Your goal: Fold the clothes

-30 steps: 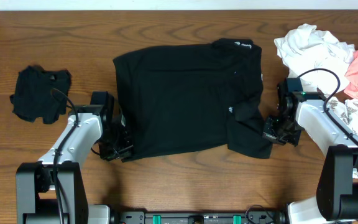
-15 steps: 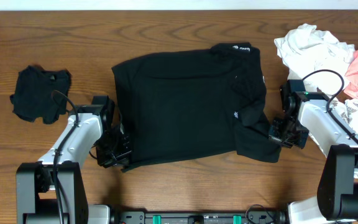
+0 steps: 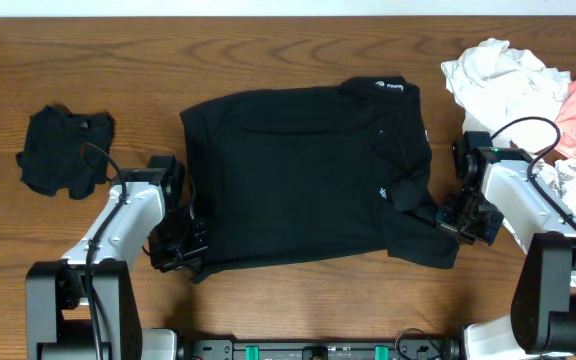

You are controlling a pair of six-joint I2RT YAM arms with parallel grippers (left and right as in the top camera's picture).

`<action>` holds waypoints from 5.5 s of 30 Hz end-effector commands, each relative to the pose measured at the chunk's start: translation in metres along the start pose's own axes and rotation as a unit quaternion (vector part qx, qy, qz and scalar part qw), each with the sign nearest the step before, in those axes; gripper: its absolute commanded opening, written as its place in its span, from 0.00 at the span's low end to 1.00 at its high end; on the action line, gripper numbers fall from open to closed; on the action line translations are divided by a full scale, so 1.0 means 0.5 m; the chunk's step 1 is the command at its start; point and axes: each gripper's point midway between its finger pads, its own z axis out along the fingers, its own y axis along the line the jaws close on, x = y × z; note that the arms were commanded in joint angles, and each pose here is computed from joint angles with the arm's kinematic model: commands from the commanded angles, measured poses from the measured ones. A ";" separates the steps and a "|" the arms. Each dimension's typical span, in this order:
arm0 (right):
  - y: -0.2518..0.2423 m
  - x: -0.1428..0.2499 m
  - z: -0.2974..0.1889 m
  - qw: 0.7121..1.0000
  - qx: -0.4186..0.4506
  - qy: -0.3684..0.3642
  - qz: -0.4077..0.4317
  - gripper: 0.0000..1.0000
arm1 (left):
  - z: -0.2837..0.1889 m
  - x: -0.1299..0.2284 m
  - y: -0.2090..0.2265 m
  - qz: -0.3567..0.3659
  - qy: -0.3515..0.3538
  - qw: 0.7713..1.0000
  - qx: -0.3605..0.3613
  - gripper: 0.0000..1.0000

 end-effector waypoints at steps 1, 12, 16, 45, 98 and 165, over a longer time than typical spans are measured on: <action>-0.044 -0.033 -0.006 0.996 0.037 -0.031 0.069 0.01 | -0.009 -0.011 0.016 -0.001 -0.019 1.000 -0.025 0.06; -0.092 -0.044 0.004 0.992 0.039 -0.014 0.118 0.01 | -0.009 -0.016 0.016 0.000 -0.025 0.999 -0.025 0.06; -0.093 -0.037 0.004 0.994 0.038 -0.005 0.102 0.02 | -0.009 -0.017 0.017 0.000 -0.025 0.999 -0.027 0.06; 0.170 -0.123 -0.201 0.947 -0.225 -0.113 -0.198 0.10 | -0.068 -0.139 -0.036 0.020 -0.149 0.988 0.018 0.34; 0.164 -0.290 0.015 0.976 -0.144 -0.117 -0.116 0.01 | 0.056 -0.393 -0.084 0.046 -0.250 0.966 0.038 0.17; 0.341 -0.484 -0.004 0.940 -0.183 -0.257 -0.129 0.15 | -0.119 -0.573 -0.199 0.112 -0.487 0.858 0.118 0.57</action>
